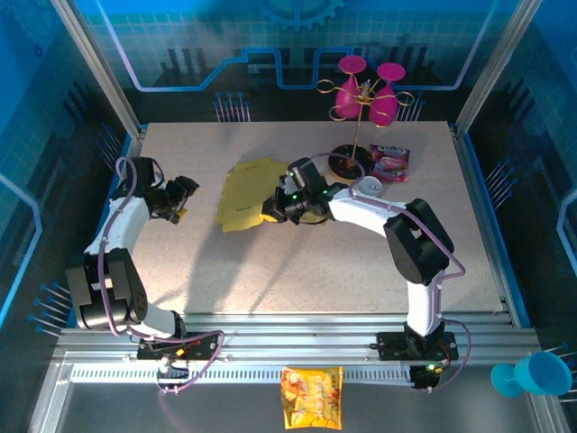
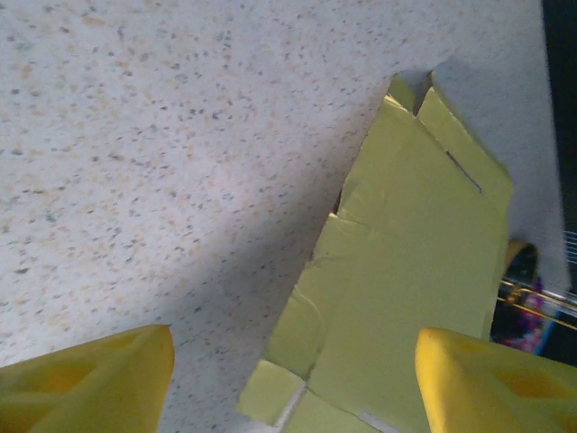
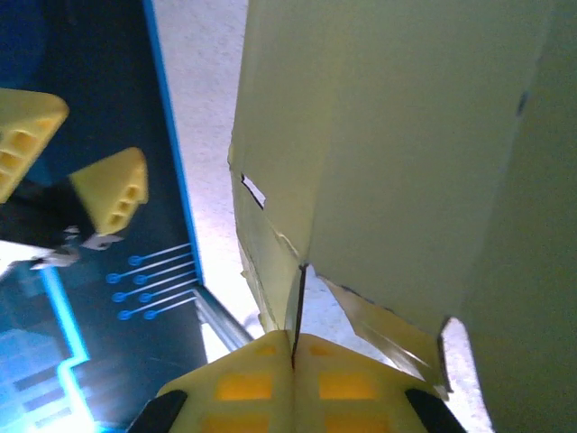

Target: Fold the paper box

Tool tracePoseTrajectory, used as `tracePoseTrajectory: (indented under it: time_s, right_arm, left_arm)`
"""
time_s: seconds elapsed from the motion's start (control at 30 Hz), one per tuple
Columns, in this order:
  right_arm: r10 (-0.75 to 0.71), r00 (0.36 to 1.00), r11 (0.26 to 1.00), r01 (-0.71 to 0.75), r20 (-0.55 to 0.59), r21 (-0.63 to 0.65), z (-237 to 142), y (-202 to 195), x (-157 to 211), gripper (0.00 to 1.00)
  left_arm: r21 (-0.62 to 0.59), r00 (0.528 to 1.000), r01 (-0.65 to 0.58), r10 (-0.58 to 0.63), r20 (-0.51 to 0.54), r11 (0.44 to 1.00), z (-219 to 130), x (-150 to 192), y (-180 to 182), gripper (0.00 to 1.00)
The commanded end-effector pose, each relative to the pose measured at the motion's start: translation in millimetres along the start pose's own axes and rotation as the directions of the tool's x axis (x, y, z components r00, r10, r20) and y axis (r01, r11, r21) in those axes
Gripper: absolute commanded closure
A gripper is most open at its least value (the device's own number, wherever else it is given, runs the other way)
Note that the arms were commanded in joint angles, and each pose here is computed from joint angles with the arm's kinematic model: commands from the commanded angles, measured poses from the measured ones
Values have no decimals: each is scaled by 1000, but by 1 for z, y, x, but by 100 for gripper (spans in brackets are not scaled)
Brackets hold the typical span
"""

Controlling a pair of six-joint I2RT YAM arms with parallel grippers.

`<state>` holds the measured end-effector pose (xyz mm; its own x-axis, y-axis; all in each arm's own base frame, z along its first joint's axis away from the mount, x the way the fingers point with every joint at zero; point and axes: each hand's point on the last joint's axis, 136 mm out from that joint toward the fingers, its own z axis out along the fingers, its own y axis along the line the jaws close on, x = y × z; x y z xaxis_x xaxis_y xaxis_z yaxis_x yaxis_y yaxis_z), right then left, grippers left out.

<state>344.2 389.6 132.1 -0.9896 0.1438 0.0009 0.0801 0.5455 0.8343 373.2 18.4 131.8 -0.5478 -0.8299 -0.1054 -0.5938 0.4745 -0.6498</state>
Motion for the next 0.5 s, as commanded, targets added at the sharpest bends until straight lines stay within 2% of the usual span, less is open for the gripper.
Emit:
tracePoseTrajectory:
  time_s: [0.0, 0.17, 0.47]
  right_arm:
    - [30, 999, 994, -34, -43, -100, -22, 34, 1, 100]
    - [54, 996, 984, -66, -75, -164, -37, 50, 5, 100]
    - [72, 991, 963, -98, -112, -251, -58, 75, 14, 100]
  left_arm:
    - [205, 997, 35, -20, -77, 978, 7, 6, -31, 28]
    - [377, 992, 113, -81, -100, 919, 16, 1, -57, 25]
    - [401, 969, 226, -164, -183, 888, 55, 9, -60, 27]
